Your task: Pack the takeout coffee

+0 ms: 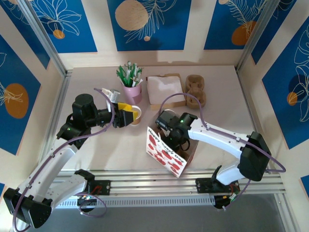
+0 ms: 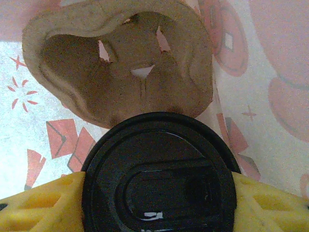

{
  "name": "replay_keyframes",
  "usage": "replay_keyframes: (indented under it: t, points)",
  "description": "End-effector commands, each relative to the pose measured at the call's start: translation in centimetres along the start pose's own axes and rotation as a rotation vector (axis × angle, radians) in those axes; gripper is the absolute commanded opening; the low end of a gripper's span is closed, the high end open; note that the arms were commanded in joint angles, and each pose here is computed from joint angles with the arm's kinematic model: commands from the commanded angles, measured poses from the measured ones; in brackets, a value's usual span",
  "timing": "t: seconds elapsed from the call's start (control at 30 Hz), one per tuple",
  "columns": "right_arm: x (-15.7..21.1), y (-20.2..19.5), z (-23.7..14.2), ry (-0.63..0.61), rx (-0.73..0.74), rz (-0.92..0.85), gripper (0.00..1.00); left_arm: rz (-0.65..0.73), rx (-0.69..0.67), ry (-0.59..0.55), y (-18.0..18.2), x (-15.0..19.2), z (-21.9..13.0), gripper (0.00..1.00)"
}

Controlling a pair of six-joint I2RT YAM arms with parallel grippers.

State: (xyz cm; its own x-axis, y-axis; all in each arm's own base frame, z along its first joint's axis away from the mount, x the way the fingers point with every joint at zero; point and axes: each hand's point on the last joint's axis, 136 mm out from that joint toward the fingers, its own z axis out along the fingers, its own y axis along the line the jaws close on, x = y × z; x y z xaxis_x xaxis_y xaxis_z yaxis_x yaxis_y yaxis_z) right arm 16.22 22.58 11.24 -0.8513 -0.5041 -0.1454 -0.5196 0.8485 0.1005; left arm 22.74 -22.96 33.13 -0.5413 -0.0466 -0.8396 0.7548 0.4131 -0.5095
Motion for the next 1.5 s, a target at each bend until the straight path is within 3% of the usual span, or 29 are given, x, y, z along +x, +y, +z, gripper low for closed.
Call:
replay_keyframes:
  t: [0.0,1.47]
  points:
    - [0.9,0.3,-1.5,0.014,-0.016,-0.015,0.43,0.021,0.013,-0.007,-0.5,-0.2,-0.5,0.71]
    - [-2.3,1.9,-19.2,-0.427,-0.127,-0.172,0.43,0.022,0.001,0.000,-0.2,-0.1,-0.4,0.71]
